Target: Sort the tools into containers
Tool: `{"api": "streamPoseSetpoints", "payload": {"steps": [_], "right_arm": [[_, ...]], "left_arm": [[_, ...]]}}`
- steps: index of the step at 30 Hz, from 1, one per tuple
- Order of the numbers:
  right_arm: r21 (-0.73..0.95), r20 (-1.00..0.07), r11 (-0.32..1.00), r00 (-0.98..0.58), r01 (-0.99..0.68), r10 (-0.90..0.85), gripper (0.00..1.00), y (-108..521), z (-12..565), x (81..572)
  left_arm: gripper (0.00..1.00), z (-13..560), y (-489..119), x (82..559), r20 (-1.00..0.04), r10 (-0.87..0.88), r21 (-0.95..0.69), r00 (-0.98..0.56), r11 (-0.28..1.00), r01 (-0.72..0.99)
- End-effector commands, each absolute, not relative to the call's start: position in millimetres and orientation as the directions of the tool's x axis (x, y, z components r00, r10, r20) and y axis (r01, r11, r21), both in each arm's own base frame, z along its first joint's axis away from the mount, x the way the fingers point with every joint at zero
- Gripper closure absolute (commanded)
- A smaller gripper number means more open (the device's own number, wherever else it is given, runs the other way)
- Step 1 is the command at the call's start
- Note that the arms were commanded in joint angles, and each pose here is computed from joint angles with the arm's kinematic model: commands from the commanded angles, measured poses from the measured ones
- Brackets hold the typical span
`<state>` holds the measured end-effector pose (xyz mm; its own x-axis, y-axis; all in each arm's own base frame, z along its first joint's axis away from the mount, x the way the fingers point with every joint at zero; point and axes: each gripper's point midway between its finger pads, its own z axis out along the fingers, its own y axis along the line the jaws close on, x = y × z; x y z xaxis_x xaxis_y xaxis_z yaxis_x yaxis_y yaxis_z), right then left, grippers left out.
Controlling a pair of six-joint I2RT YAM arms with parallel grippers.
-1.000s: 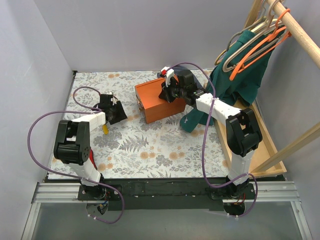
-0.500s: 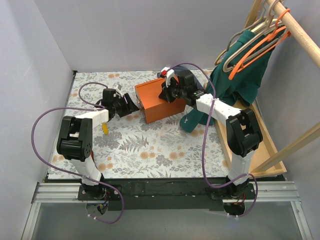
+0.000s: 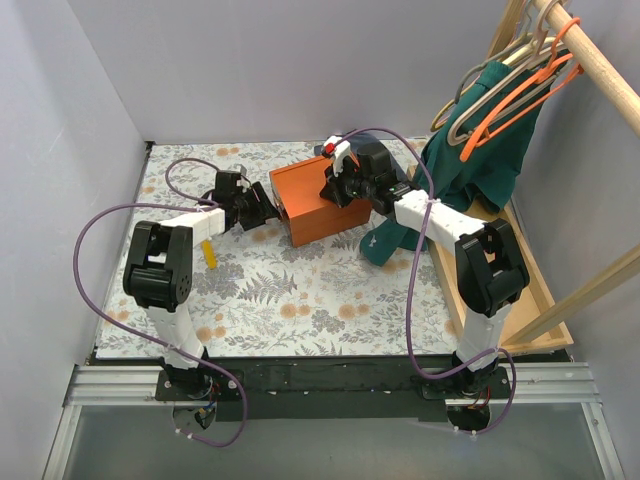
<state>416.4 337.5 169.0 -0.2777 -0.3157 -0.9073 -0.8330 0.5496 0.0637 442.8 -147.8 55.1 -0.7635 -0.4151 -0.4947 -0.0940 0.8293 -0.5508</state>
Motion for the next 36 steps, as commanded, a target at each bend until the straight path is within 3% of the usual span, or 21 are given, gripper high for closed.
{"api": "streamPoseSetpoints", "payload": {"steps": [1, 10, 14, 18, 26, 30, 34, 36], "right_arm": [[0.113, -0.760, 0.610, -0.464, -0.784, -0.455, 0.99, 306.0, 94.1, 395.6], [0.123, -0.754, 0.605, -0.471, -0.787, -0.459, 0.99, 308.2, 89.4, 396.3], [0.128, -0.754, 0.605, -0.473, -0.786, -0.455, 0.99, 309.5, 90.6, 397.0], [0.125, -0.758, 0.604, -0.468, -0.787, -0.453, 0.99, 310.0, 92.3, 397.9], [0.120, -0.760, 0.601, -0.462, -0.790, -0.457, 0.99, 308.1, 92.2, 395.4], [0.126, -0.756, 0.600, -0.468, -0.790, -0.457, 0.99, 306.7, 90.4, 392.9], [0.123, -0.758, 0.601, -0.466, -0.790, -0.457, 0.99, 305.8, 91.6, 391.0], [0.124, -0.764, 0.596, -0.459, -0.793, -0.452, 0.99, 306.6, 94.6, 390.3]], "left_arm": [[0.48, 40.3, -109.7, 421.9, -0.497, -0.410, -0.388, -0.765, 0.893, -0.226], [0.45, 35.1, -78.4, 384.8, -0.524, -0.360, -0.289, -0.772, 0.928, -0.237], [0.44, 46.0, -67.9, 382.5, -0.560, -0.360, -0.274, -0.747, 0.930, -0.244], [0.37, 58.2, -54.2, 386.9, -0.600, -0.350, -0.250, -0.720, 0.936, -0.247], [0.32, 62.4, -22.9, 385.0, -0.576, -0.336, -0.194, -0.745, 0.942, -0.275], [0.31, 90.5, -40.9, 392.5, -0.626, -0.319, -0.294, -0.712, 0.942, -0.164], [0.30, 165.4, -98.9, 383.2, -0.752, -0.203, -0.444, -0.627, 0.860, 0.253], [0.30, 172.3, -96.7, 378.3, -0.785, -0.189, -0.415, -0.590, 0.867, 0.275]]}}
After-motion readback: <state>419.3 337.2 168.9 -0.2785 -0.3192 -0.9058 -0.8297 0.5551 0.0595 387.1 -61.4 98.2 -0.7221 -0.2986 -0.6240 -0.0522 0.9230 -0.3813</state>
